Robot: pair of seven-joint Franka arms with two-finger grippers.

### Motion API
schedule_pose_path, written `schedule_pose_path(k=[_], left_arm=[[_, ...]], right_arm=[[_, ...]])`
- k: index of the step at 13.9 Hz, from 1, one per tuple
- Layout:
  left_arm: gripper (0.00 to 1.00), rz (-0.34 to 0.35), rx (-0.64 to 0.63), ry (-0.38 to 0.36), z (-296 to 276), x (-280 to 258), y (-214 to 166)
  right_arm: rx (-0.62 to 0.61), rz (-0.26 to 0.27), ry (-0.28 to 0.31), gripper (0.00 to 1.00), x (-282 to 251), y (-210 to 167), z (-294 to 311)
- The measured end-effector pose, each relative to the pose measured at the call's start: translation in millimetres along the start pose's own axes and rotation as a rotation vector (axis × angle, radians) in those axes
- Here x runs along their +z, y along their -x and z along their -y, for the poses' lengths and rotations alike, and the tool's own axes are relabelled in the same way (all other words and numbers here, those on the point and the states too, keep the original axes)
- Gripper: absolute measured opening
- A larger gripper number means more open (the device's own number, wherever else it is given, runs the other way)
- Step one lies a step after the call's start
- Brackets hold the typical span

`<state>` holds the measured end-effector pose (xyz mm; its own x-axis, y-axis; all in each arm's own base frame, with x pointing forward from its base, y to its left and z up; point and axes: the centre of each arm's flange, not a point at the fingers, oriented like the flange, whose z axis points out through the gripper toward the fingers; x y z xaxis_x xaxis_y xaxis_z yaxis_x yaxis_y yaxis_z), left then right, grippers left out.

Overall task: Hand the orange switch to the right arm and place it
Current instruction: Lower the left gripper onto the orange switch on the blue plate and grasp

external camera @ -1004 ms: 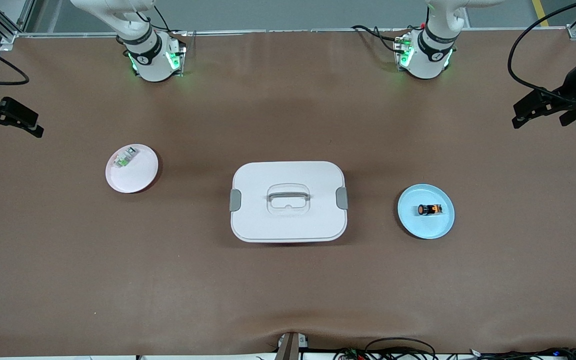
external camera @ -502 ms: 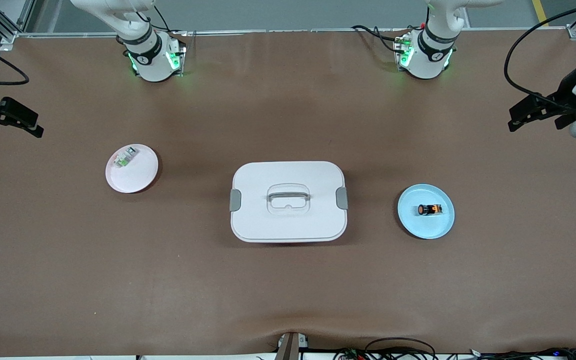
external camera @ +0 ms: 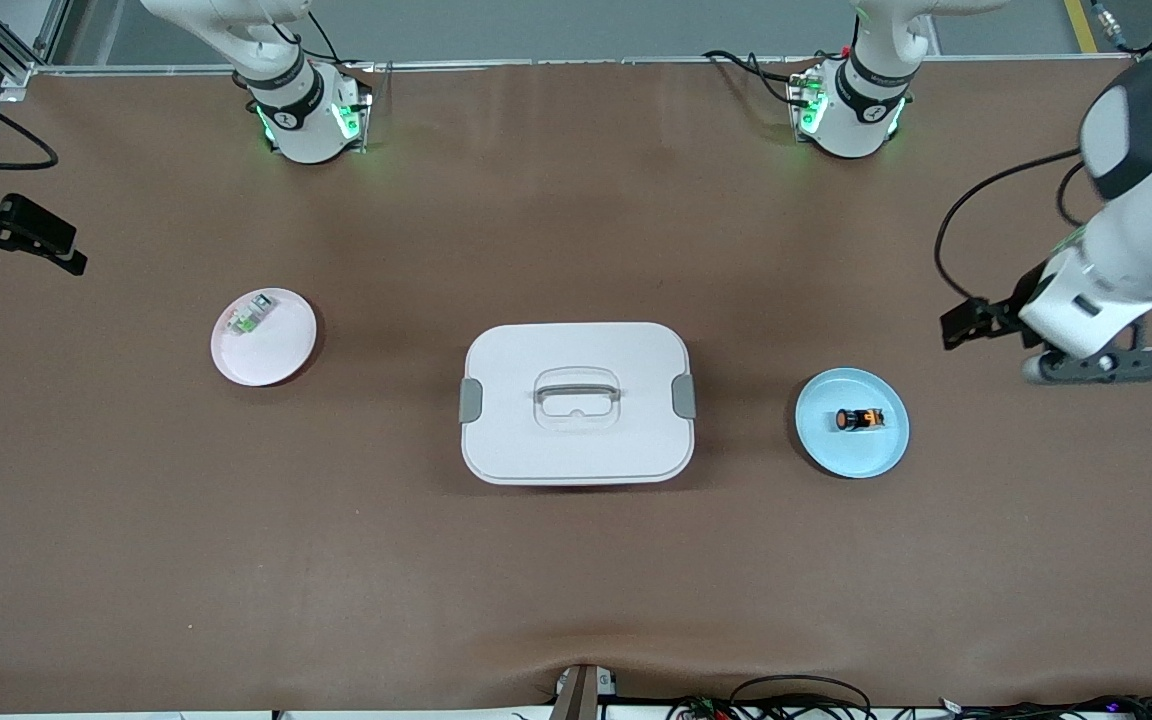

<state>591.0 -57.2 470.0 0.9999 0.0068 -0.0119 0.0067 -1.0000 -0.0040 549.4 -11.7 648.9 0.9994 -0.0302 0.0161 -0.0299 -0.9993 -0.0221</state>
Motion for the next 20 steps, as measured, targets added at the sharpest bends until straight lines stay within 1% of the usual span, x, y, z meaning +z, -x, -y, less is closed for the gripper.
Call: schedule_pose_path(k=[3,6,9,11,13,17,18,19,20], left_arm=[[1.00,-0.013,0.005,0.006,-3.1,66.5,-3.9],[1.00,-0.042,0.011,0.019,-7.3,142.3,-8.6],[1.00,-0.052,0.011,0.031,-9.4,218.8,-7.4],[1.00,-0.049,0.010,0.036,-9.8,253.9,-6.1],[1.00,-0.043,0.010,0.038,-10.5,268.4,-5.2],[1.00,-0.052,0.010,0.040,-11.0,274.2,-5.8],[0.94,-0.050,0.010,0.040,-11.2,276.0,-5.5],[0.93,-0.050,0.011,0.040,-11.4,277.2,-5.4],[0.86,-0.050,0.011,0.041,-11.8,277.6,-5.4]], right_arm=[[0.000,0.000,0.000,1.00,0.0,0.0,0.0],[0.000,0.001,0.000,1.00,0.0,0.1,0.0],[0.000,0.001,0.000,1.00,0.1,0.1,-0.1],[0.000,0.001,0.000,1.00,0.1,0.1,-0.1],[0.000,0.001,0.000,1.00,0.0,0.1,0.0],[0.000,0.001,0.000,1.00,0.1,0.1,0.0],[0.000,0.001,0.000,1.00,0.1,0.1,0.0],[0.000,0.001,0.000,1.00,0.1,0.1,0.0],[0.000,0.001,0.000,1.00,0.1,0.1,0.0]])
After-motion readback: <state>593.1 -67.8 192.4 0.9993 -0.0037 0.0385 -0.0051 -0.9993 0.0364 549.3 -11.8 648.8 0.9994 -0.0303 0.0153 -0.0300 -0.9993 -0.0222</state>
